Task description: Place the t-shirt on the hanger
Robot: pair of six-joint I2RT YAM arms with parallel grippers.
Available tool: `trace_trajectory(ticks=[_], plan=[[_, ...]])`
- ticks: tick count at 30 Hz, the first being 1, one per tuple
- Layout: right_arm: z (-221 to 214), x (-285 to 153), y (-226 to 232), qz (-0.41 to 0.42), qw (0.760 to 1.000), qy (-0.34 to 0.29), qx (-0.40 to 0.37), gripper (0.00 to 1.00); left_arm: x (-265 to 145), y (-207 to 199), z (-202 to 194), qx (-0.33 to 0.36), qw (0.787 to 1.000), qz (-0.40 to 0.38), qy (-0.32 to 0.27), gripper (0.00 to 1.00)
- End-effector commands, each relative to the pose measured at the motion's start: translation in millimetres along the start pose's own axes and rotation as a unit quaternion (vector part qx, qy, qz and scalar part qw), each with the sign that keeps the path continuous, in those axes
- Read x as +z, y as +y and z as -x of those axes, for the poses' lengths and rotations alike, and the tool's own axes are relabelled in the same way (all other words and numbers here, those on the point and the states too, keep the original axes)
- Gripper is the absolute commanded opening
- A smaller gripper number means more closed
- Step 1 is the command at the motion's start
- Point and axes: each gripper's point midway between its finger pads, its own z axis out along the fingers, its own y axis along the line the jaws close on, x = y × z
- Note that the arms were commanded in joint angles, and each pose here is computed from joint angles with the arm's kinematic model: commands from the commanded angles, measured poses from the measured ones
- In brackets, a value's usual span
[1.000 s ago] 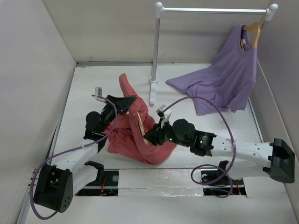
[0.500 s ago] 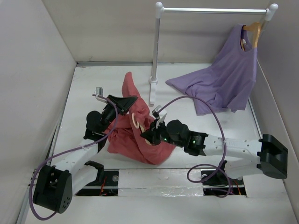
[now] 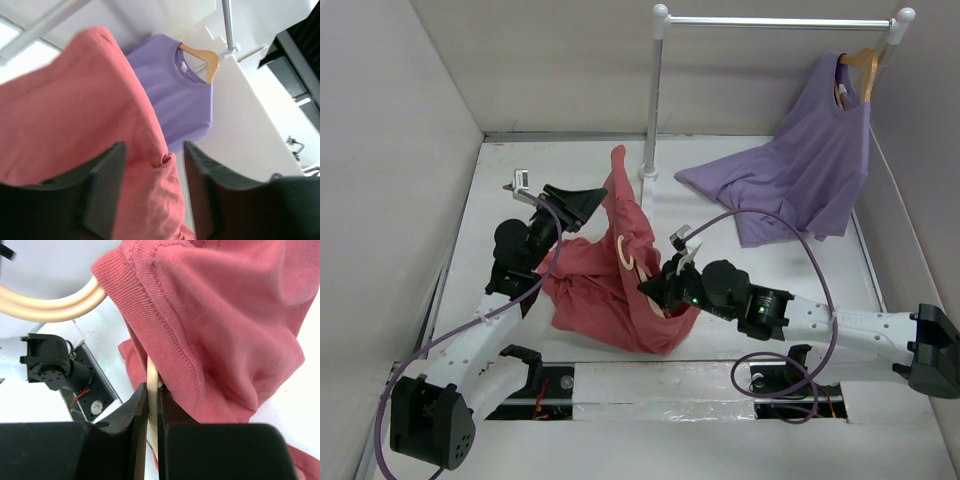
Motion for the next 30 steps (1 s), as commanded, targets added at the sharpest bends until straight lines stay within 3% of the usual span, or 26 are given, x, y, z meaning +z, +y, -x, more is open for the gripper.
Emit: trace_trajectory(ticks=[1,4,6,8,9,12,14,17,18,21,30], plan=[[20.6,-7.3,-1.0,-0.008,0.999,-0.033,0.003,0.0,3.6,-17.9,18.8,0.056,0.998,-0.008,-0.022,0.48],[23.2,-8.9,-2.1,-0.007,0.999,-0.035,0.005,0.0,5.2,-17.0,17.6,0.062,0.998,-0.004,-0.015,0.55],[27.1,-8.6,-7.0,-0.008,0.999,-0.04,0.006,0.0,5.3,-15.1,15.8,0.075,0.997,0.0,-0.007,0.52],[30.6,-10.8,-8.7,-0.005,0.999,-0.041,0.006,0.0,5.4,-14.4,8.6,0.088,0.996,0.001,0.005,0.42],[34.0,-11.6,-13.6,-0.009,0.999,-0.044,0.009,0.0,5.0,-6.3,3.7,0.11,0.994,0.018,0.017,0.29],[46.1,-15.8,-20.6,0.004,0.998,-0.056,0.014,0.0,3.8,-12.3,-9.8,0.141,0.989,-0.009,0.037,0.03],[49.8,-18.1,-19.1,0.021,0.998,-0.052,0.015,0.0,-5.8,-5.9,-27.1,0.142,0.988,-0.034,0.059,0.01],[53.6,-22.9,-15.8,0.041,0.998,-0.048,0.015,0.0,-14.3,-7.3,-36.2,0.166,0.982,-0.063,0.069,0.21],[56.4,-23.5,-17.8,0.043,0.998,-0.05,0.015,0.0,-15.0,-12.9,-36.2,0.172,0.98,-0.08,0.066,0.37],[55.3,-24.0,-18.0,0.054,0.997,-0.044,0.022,0.0,-14.8,-13.7,-45.1,0.175,0.976,-0.1,0.087,0.52],[55.6,-21.4,-14.9,0.079,0.996,-0.039,0.028,0.0,-11.4,-25.7,-66.4,0.166,0.961,-0.178,0.132,0.52]])
